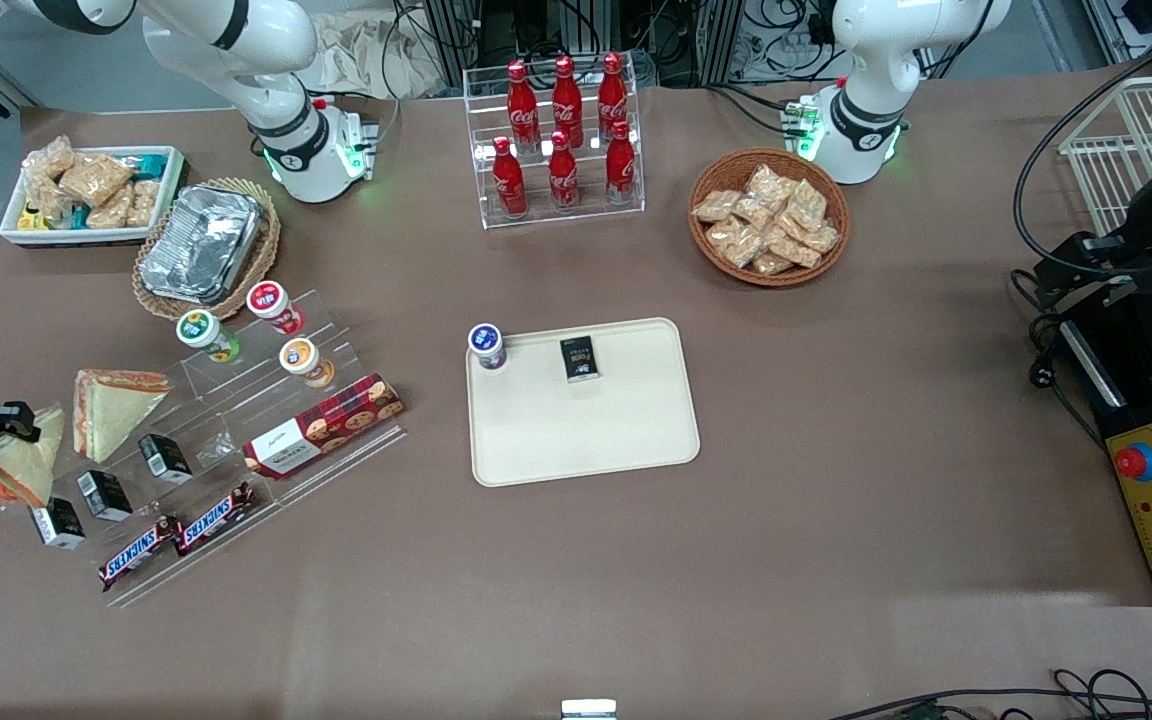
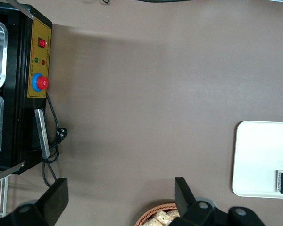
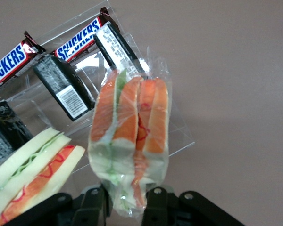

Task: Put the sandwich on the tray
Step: 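Lift the wrapped sandwich out of the rack with the right gripper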

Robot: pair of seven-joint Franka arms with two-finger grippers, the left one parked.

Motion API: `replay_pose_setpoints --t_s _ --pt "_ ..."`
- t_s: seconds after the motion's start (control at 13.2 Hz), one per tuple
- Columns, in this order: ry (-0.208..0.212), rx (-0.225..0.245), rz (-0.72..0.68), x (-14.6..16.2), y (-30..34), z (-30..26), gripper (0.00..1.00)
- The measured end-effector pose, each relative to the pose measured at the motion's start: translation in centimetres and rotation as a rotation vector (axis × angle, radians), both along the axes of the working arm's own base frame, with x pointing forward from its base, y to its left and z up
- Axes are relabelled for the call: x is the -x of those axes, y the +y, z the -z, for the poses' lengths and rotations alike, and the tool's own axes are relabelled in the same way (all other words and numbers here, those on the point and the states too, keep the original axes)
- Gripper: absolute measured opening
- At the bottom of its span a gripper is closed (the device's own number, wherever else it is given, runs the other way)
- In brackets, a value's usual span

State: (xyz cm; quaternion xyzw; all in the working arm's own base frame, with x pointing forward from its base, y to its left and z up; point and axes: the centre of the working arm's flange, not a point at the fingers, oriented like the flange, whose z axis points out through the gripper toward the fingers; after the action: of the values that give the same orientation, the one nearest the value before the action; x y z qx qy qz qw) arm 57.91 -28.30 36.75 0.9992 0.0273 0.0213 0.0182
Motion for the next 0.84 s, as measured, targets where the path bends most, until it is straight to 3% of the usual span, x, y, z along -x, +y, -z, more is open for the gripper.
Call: replay_pose_setpoints --t_s 0.3,0.46,0.68,0.84 --pt "-0.036 -0.006 -0.050 -0.6 -0.2 -1.7 0.26" --pt "-0.032 -0.026 -0.065 -0.5 0.2 -3.2 0.19" --pt "-0.028 -0.069 -0.092 0.2 1.7 -6.5 0.18" --pt "-0.048 -0.091 -0.141 0.1 4.4 -9.7 0.18"
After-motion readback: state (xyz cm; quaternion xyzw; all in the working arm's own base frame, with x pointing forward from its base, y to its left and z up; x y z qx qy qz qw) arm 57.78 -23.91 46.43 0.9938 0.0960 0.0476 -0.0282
